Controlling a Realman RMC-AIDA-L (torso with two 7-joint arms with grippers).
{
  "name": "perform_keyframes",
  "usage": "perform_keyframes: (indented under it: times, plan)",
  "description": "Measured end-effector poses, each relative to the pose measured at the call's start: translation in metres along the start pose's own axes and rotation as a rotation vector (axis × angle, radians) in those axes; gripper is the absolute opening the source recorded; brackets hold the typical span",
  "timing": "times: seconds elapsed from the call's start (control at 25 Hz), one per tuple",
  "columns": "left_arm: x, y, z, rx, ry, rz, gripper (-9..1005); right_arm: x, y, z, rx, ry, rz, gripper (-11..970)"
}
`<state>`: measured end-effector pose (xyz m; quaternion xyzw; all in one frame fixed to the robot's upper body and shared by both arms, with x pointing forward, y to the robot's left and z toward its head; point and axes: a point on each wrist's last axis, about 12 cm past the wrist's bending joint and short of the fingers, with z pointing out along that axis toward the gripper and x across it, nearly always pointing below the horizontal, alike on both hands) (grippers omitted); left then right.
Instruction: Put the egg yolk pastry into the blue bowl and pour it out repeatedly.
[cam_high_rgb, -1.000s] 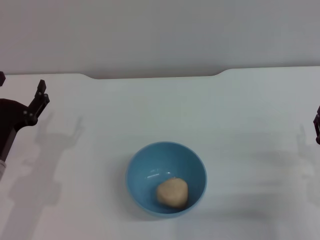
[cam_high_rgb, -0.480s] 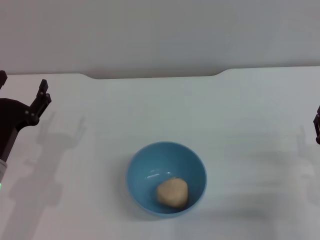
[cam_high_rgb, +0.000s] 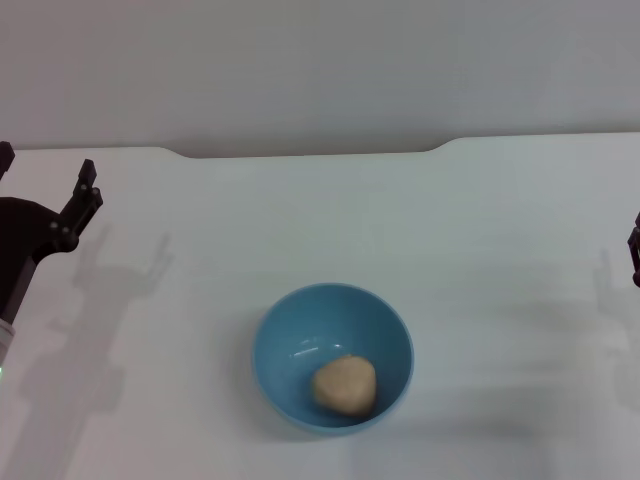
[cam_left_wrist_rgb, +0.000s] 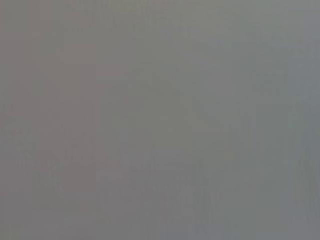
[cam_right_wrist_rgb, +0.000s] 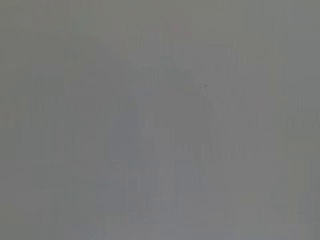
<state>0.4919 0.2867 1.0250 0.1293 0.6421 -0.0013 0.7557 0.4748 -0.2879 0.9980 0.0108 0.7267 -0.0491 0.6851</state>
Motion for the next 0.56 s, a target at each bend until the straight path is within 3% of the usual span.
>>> perform_keyframes:
  times: [0.56]
  plan:
    - [-0.0004, -0.0002, -0.0005, 0.000, -0.004, 0.000, 864, -0.0004, 0.0002, 0.0000, 0.000, -0.003, 0.000, 483]
